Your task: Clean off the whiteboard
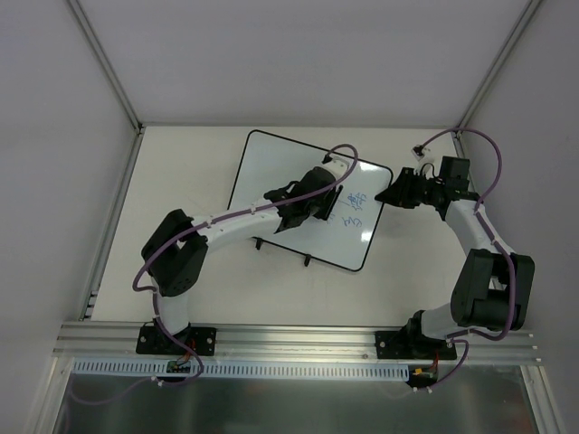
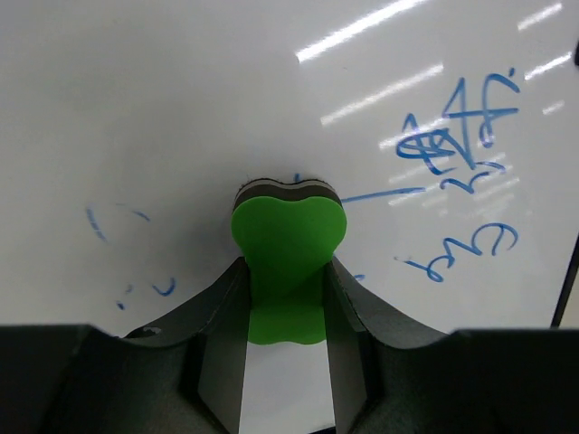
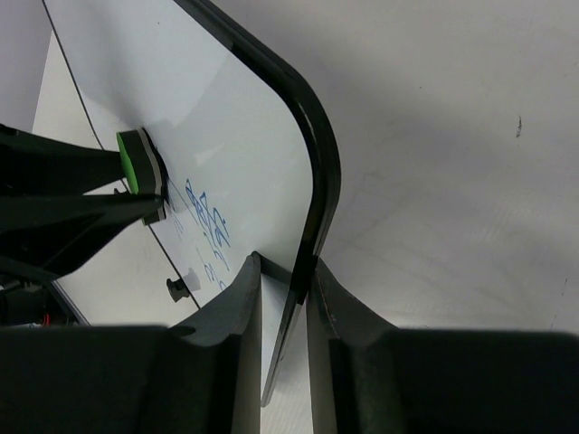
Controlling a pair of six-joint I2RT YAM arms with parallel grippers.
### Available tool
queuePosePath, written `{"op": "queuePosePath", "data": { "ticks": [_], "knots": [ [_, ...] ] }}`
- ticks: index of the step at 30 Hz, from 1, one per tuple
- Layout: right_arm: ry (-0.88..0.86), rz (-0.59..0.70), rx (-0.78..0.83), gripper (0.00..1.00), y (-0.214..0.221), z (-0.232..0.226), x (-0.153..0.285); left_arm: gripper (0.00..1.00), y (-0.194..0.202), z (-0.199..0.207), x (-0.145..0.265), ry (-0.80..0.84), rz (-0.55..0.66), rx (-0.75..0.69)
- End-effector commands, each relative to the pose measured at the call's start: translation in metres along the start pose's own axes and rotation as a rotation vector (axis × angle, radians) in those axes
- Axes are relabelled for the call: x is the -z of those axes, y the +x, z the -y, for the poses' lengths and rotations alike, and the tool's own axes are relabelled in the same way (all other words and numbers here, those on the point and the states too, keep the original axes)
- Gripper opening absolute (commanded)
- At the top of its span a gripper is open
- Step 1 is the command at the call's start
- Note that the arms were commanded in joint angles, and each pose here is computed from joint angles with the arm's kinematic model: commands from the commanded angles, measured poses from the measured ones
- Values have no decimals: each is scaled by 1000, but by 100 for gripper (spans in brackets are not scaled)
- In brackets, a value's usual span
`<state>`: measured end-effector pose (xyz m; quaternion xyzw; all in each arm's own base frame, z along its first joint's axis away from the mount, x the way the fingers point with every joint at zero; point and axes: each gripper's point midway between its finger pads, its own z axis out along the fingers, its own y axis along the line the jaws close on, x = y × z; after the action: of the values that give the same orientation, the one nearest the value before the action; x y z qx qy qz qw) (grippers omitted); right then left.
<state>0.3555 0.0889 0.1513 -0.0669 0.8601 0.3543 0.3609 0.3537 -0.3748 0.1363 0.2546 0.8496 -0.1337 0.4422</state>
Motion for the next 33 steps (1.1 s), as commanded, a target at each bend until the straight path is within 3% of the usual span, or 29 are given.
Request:
{"op": "queuePosePath", "data": {
  "ticks": [1, 10, 15, 22, 29, 33],
  "knots": [
    [104, 91, 169, 0, -26, 12, 11, 0, 48, -6, -15, -50, -145, 14],
    [119, 96, 172, 0, -25, 13, 13, 0, 43, -100, 14, -250, -107, 173],
    [120, 103, 176, 0, -28, 12, 14, 0, 55, -127, 23, -318, -117, 216],
    [114, 103, 169, 0, -27, 12, 13, 0, 50, -96, 14, -241, -117, 176],
    [118, 114, 175, 0, -30, 9, 15, 0, 4, -70, -6, -138, -61, 116],
    [126, 114, 175, 0, -29, 10, 16, 0, 9, -53, -19, -64, -87, 68]
  ]
}}
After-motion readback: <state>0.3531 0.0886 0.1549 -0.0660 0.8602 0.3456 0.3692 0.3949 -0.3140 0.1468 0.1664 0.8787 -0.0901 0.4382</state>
